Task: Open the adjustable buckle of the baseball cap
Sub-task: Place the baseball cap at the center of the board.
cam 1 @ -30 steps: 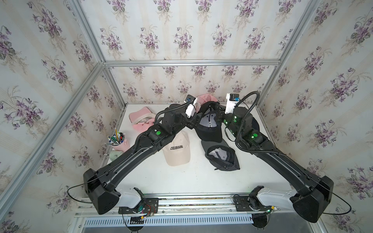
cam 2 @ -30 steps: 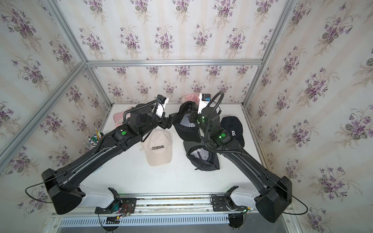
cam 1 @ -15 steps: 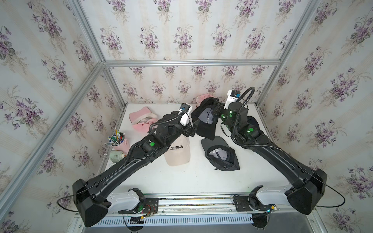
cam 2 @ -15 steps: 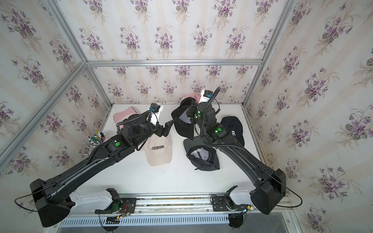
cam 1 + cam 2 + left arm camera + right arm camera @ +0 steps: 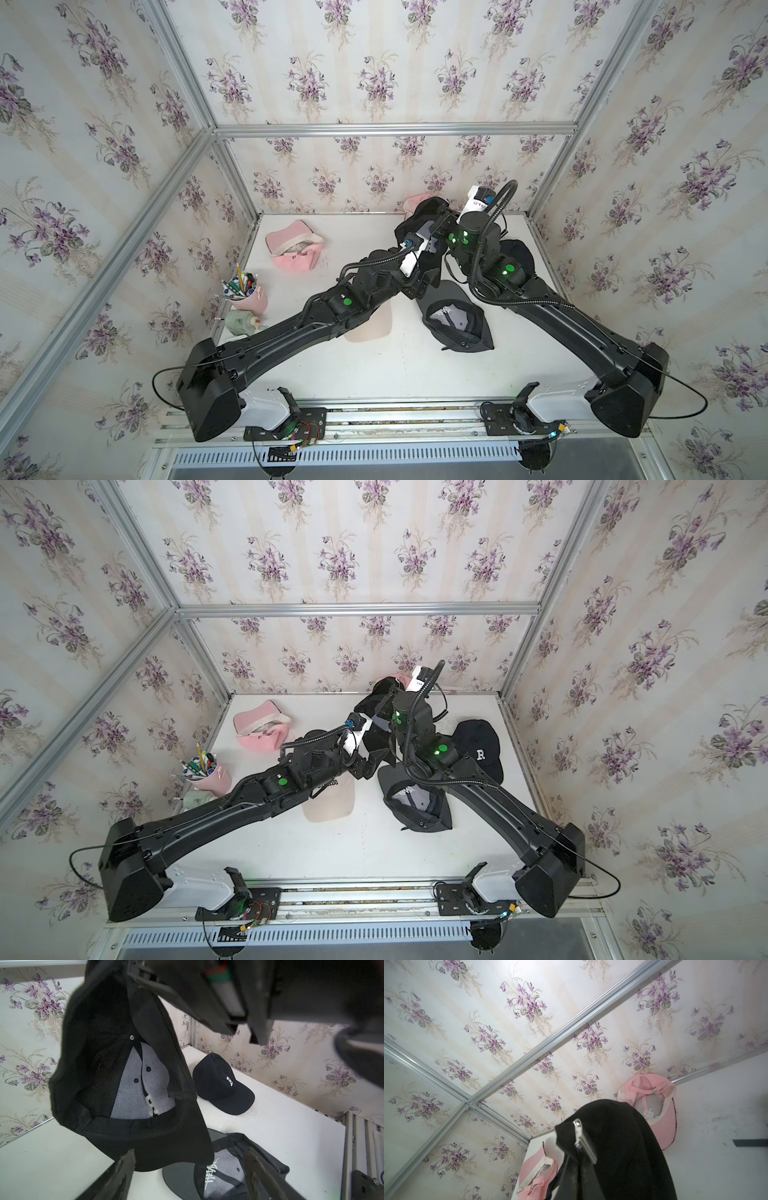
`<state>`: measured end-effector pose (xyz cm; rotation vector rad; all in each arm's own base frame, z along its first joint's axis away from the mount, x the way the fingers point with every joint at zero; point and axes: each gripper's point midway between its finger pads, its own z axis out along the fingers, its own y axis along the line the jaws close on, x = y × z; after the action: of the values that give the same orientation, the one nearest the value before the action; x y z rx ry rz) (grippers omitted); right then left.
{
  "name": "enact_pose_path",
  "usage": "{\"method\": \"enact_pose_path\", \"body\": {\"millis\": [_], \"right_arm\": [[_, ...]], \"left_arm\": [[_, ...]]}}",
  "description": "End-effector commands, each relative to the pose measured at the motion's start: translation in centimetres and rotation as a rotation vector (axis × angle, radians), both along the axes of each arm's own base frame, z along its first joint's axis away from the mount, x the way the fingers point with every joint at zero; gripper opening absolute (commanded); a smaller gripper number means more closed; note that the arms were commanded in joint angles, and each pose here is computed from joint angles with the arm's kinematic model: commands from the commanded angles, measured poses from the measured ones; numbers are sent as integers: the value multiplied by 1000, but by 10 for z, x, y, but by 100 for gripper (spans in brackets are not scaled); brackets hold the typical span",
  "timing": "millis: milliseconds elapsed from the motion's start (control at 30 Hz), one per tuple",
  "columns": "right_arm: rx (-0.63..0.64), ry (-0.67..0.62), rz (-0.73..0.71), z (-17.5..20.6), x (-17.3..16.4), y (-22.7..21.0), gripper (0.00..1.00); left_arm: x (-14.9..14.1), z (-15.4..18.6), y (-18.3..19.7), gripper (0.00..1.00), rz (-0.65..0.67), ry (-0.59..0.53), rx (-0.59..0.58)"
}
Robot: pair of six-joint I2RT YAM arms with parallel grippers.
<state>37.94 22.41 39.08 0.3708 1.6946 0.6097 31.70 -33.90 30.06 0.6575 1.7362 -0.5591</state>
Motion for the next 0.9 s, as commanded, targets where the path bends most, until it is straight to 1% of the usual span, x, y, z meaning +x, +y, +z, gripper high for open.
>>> {"method": "enact_pose_path", "body": {"millis": [0,167,367,467,567,733,867], "right_arm": [[56,-35,-93,13,0,-10,0],[84,-42,-133,18,-3,-9,0],[109,-38,-168,20,-7,-7,0],[106,-33,-167,19,-7,-5,0],[102,-30,-167,18,-9,-4,0],[98,-28,-166,17,-10,-4,0],[83,-29,-155,16,-10,-2,0]], "left_arm": [[12,12,-7,81,44,-36,-104],[23,-5,-16,81,65,-36,-123],[43,-22,-13,81,164,-44,-110],[46,-26,-13,76,177,-49,-93],[47,-29,-14,64,174,-47,-79],[47,-35,-15,38,172,-38,-47],[44,-37,-12,23,166,-31,-27]]}}
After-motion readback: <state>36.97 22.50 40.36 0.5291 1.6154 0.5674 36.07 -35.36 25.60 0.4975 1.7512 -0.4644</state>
